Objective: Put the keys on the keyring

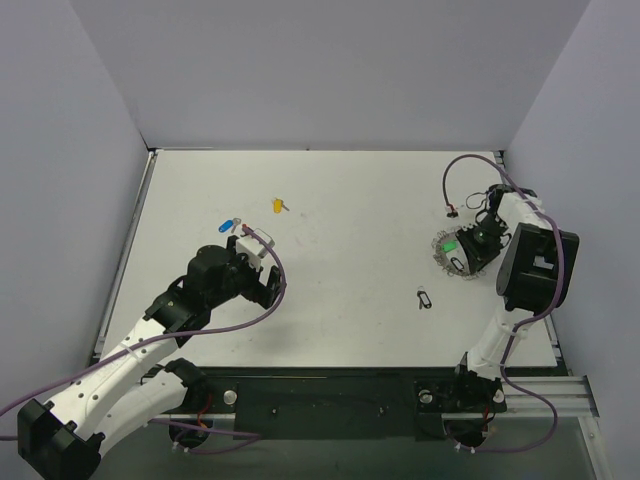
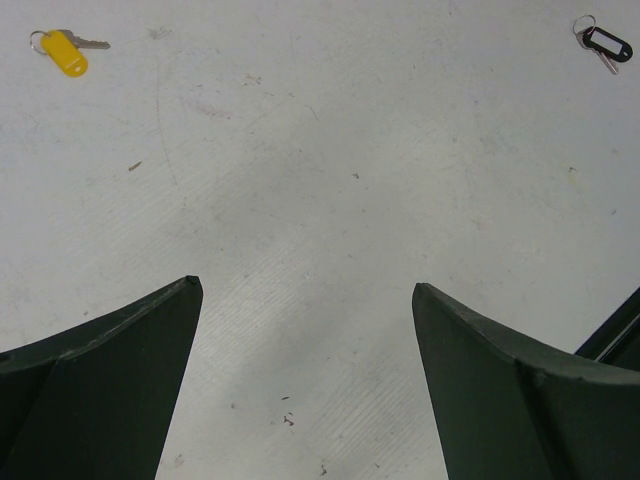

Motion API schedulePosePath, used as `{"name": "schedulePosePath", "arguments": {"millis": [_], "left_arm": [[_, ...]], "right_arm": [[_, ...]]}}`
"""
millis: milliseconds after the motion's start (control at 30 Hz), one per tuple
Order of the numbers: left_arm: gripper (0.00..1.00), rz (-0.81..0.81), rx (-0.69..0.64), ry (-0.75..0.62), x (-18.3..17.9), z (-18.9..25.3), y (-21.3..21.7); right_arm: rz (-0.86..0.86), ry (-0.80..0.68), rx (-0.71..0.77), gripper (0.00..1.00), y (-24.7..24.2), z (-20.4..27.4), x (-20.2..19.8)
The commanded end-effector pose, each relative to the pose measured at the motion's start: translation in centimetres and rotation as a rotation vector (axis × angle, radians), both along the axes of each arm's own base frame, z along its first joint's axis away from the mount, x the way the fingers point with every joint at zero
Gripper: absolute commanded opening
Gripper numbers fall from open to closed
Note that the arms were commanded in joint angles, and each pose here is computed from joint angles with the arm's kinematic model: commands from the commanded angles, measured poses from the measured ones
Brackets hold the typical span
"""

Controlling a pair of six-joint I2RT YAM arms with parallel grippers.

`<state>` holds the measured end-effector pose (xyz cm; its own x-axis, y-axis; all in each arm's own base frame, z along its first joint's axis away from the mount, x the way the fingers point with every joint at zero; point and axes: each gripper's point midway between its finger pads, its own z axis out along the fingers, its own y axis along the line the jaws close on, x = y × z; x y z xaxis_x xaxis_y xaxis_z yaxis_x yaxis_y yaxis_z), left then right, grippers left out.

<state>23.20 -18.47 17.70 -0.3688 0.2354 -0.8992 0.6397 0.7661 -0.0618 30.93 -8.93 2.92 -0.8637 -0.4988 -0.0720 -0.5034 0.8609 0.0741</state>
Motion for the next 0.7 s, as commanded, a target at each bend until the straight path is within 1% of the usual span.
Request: {"name": "schedulePosePath", "arguments": {"millis": [0, 133, 433, 533, 567, 633, 667], "left_arm": [[0.97, -0.008, -0.029, -0.048, 0.54, 2.04, -0.34], [0.97, -0.008, -0.029, -0.046, 0.53, 2.0, -0.31], [0.97, -0.011, -0.03, -0.047, 0.48, 2.05, -0.36], [0.97, -0.013, -0.031, -0.047, 0.43, 2.02, -0.37], [0.97, -0.012, -0.031, -0.045, 0.47, 1.97, -0.4], [0.97, -0.01, -0.031, -0.045, 0.47, 1.98, -0.34], [0.97, -0.013, -0.03, -0.046, 0.47, 2.01, -0.39]], "right_arm": [[-0.009, 0.077, 0.008, 0.16, 0.49, -0.43, -1.41], [-0.004, 0.088, 0.001, 0.13, 0.51, -0.64, -1.59], [-0.014, 0.098, -0.016, 0.11, 0.32, -0.94, -1.62], [-0.011, 0.085, -0.017, 0.06, 0.35, -0.77, -1.47], [-0.011, 0.082, -0.018, 0.05, 0.35, -0.72, -1.45], [-0.016, 0.074, -0.019, 0.06, 0.36, -0.52, -1.31], [-0.019, 0.06, -0.022, 0.08, 0.32, -0.24, -1.12]]}}
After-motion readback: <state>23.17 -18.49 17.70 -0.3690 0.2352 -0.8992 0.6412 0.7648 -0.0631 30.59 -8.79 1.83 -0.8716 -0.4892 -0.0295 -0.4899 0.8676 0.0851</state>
